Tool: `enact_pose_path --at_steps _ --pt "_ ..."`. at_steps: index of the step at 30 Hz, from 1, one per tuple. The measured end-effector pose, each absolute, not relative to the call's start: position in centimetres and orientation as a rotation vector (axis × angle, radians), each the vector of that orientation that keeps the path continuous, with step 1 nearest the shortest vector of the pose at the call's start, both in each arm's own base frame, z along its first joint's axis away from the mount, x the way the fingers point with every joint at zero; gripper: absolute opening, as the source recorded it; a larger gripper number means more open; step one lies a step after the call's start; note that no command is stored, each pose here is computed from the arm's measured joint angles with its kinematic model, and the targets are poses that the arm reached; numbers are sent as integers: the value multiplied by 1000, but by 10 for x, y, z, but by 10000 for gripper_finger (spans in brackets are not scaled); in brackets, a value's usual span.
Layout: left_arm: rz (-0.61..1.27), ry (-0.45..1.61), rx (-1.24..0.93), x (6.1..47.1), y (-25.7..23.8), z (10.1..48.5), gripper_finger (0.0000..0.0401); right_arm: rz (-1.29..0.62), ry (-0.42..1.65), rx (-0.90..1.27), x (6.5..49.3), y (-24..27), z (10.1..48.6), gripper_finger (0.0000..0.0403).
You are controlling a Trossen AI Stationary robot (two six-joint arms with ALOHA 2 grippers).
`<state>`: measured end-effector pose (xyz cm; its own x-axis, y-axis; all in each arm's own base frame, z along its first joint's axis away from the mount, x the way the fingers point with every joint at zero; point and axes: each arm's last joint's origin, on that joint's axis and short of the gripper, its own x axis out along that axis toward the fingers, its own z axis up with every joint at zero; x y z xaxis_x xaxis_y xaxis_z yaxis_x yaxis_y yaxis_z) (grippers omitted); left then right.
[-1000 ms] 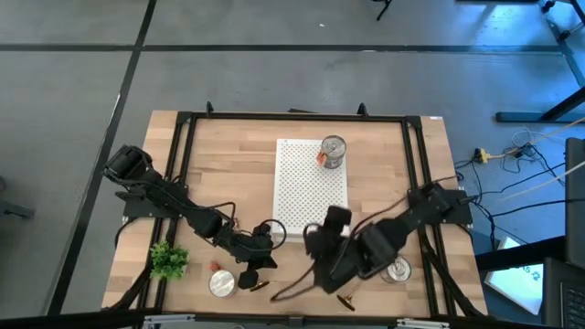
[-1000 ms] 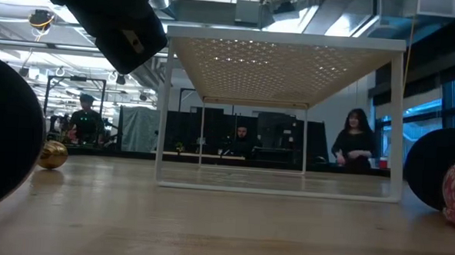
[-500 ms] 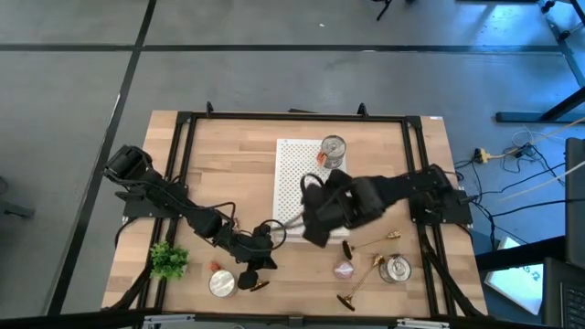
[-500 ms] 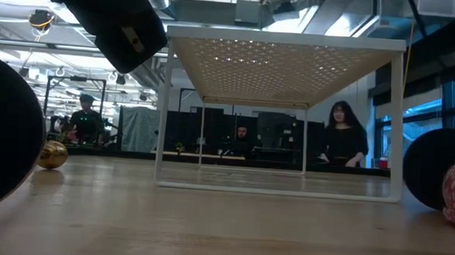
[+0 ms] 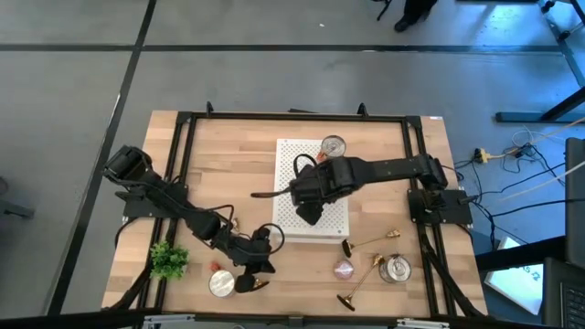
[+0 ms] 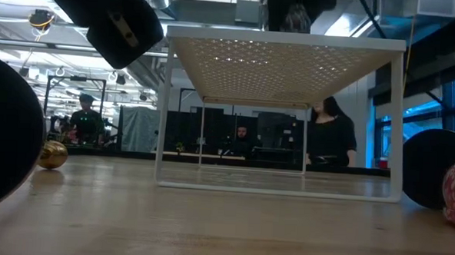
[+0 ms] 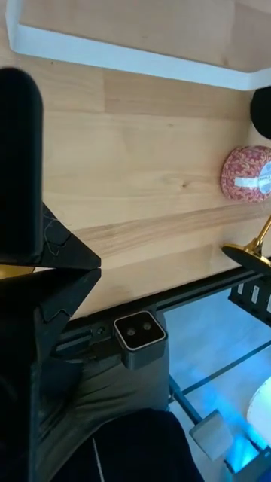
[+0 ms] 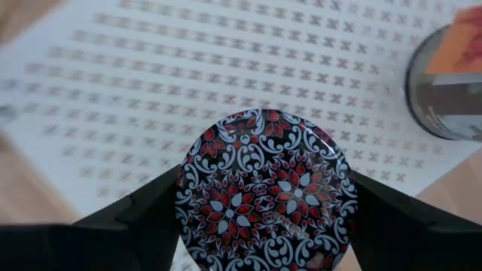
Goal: Pick & Place candle stick holders
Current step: Put the black scented candle on the shelf
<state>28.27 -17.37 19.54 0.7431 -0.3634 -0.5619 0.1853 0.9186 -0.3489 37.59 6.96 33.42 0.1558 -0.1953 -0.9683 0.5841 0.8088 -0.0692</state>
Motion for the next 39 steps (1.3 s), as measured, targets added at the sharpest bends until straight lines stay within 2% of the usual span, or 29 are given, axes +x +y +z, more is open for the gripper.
enact_pose_path --at_steps 7,13,22,32,39 --pt "-312 658 -281 282 -175 196 3 -667 1281 344 377 60 328 298" --pt "-310 623 -288 283 -178 199 3 -762 1240 461 377 35 333 298" --pt "-418 625 -259 279 -186 201 3 -788 1230 671 372 26 341 298" --pt "-556 631 -167 280 -183 200 5 -823 1188 768 375 28 342 298" --pt "-574 640 -167 286 -173 200 5 -832 1186 778 374 28 342 298"
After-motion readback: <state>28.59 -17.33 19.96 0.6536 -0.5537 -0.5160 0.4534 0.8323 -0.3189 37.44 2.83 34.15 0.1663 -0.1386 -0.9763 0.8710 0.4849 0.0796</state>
